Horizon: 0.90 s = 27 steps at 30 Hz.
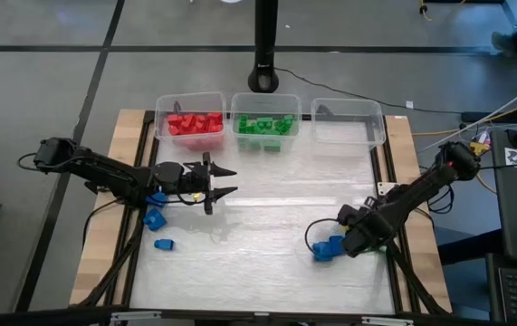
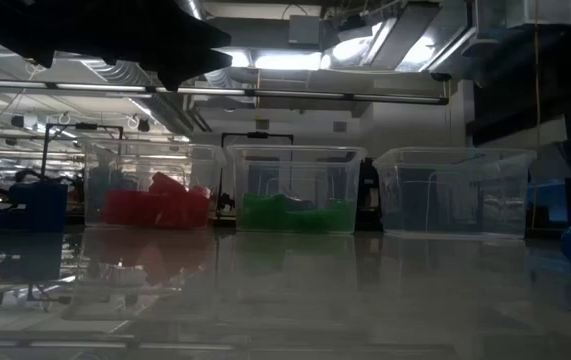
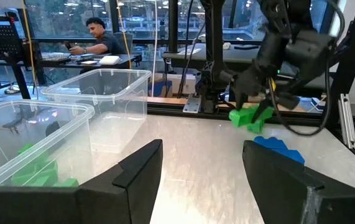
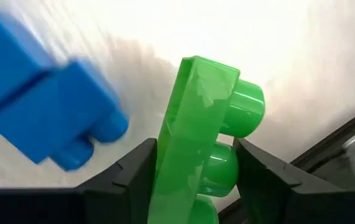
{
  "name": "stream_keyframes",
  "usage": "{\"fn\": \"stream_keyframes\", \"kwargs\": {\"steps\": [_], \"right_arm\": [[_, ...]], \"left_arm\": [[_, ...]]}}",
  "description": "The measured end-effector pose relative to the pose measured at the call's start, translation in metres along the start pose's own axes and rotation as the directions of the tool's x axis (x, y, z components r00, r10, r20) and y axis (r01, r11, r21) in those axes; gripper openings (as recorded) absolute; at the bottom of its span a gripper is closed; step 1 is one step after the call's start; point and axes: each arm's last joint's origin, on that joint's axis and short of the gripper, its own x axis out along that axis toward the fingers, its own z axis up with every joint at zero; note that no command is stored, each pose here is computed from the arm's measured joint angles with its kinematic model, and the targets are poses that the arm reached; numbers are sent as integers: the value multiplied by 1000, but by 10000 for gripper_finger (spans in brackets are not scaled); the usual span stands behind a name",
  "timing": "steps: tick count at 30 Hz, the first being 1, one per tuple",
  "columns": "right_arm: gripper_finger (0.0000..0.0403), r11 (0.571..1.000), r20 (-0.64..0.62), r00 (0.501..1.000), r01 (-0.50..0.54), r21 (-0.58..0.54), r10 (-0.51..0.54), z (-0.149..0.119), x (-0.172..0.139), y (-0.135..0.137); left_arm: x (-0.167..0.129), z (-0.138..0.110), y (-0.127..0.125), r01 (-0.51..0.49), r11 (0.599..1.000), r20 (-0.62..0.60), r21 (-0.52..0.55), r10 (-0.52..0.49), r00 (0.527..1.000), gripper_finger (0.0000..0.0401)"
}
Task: Sort blocks
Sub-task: Put the green game piece into the middle transparent bin
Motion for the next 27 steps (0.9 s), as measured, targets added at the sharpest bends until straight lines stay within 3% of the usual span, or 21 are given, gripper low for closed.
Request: {"fn": "stream_keyframes", "kwargs": {"steps": [11, 20, 27], "right_arm": [[186, 998, 289, 957, 48, -49, -31, 50, -46, -33], [184, 966, 435, 879, 249, -64, -197, 106, -76, -82], [184, 901, 457, 806, 434, -22, -377, 146, -87, -136]], "left_arm": [[0, 0, 0, 0, 1000, 0, 2, 0, 1000, 212], [0, 0, 0, 0, 1000, -1, 8, 0, 1000, 212], [0, 0, 0, 0, 1000, 0, 8, 0, 1000, 212]]}}
